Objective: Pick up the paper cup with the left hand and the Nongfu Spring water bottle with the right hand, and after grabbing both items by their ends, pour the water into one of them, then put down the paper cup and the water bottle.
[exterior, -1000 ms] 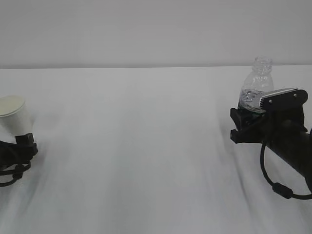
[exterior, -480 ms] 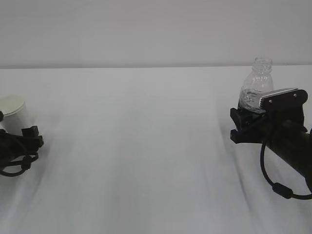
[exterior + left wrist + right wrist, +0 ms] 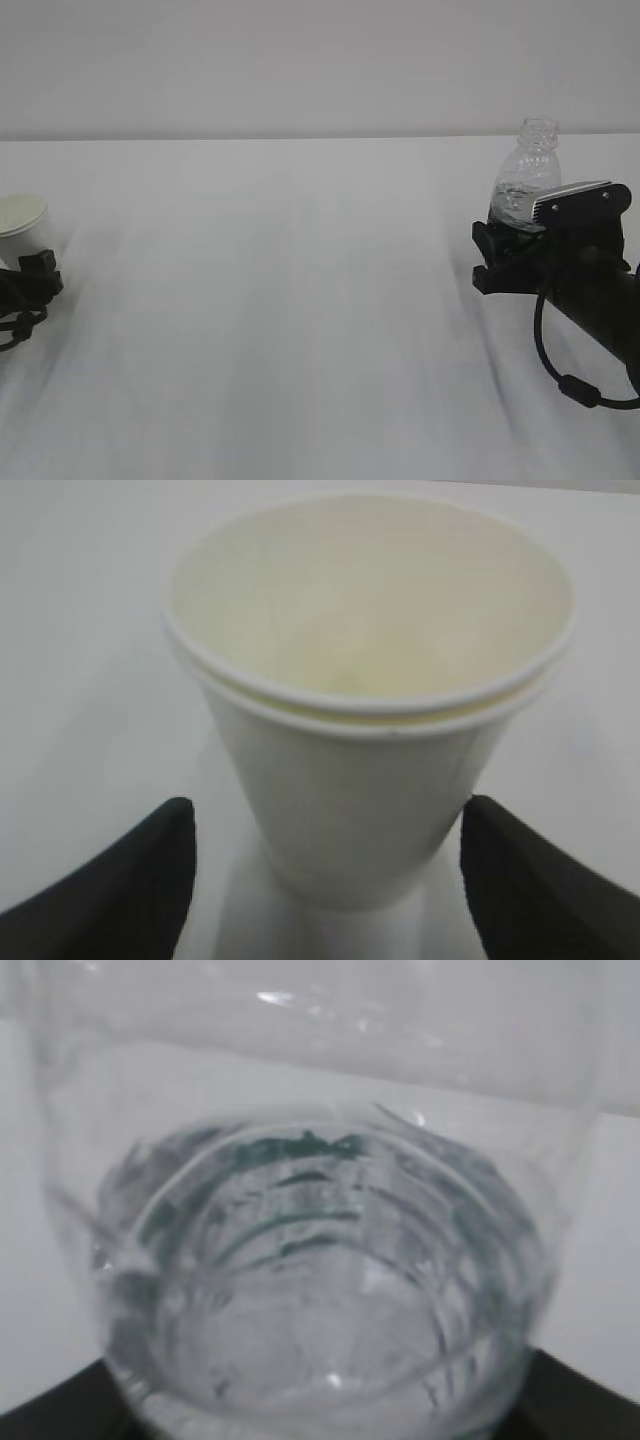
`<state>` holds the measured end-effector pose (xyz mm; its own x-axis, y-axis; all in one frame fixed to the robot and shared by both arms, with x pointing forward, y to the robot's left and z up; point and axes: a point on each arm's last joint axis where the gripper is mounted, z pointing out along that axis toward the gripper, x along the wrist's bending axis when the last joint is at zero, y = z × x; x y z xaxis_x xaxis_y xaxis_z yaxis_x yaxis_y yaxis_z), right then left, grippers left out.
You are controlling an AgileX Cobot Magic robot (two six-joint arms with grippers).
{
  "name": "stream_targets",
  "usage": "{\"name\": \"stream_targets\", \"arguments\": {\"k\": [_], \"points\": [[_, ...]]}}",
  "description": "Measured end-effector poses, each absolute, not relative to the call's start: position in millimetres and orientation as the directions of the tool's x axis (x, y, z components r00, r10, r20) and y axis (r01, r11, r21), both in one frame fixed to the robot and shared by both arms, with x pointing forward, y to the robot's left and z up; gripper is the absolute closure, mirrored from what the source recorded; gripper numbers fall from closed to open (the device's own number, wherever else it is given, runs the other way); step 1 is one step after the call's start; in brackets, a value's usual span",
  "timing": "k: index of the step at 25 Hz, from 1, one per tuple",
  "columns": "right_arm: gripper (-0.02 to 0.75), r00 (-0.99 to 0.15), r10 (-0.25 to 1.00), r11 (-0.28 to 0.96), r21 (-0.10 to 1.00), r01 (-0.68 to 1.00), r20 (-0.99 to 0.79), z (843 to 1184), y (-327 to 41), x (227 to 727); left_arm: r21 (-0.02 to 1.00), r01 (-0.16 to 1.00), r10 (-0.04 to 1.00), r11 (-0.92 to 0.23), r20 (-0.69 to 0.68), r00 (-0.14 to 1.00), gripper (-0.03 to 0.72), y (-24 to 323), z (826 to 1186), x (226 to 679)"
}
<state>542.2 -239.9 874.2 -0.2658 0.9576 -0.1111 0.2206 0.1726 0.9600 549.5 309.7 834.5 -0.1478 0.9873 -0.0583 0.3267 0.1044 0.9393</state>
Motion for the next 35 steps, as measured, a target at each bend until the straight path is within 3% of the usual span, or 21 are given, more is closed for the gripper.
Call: {"name": "stream_targets", "arguments": {"k": [7,35], "points": [[0.3,-0.266,0.958,0.173,0.96,0.221,-0.111,874,-240,542,0.951,0.301,0.995,0.078,-0.056,-0.081,0.095,307,836,562],[0.3,-0.267,0.957,0.173,0.96,0.22,-0.111,874,-240,542,0.964,0.256,0.997,0.067,-0.055,-0.051,0.097,305,832,589]]}}
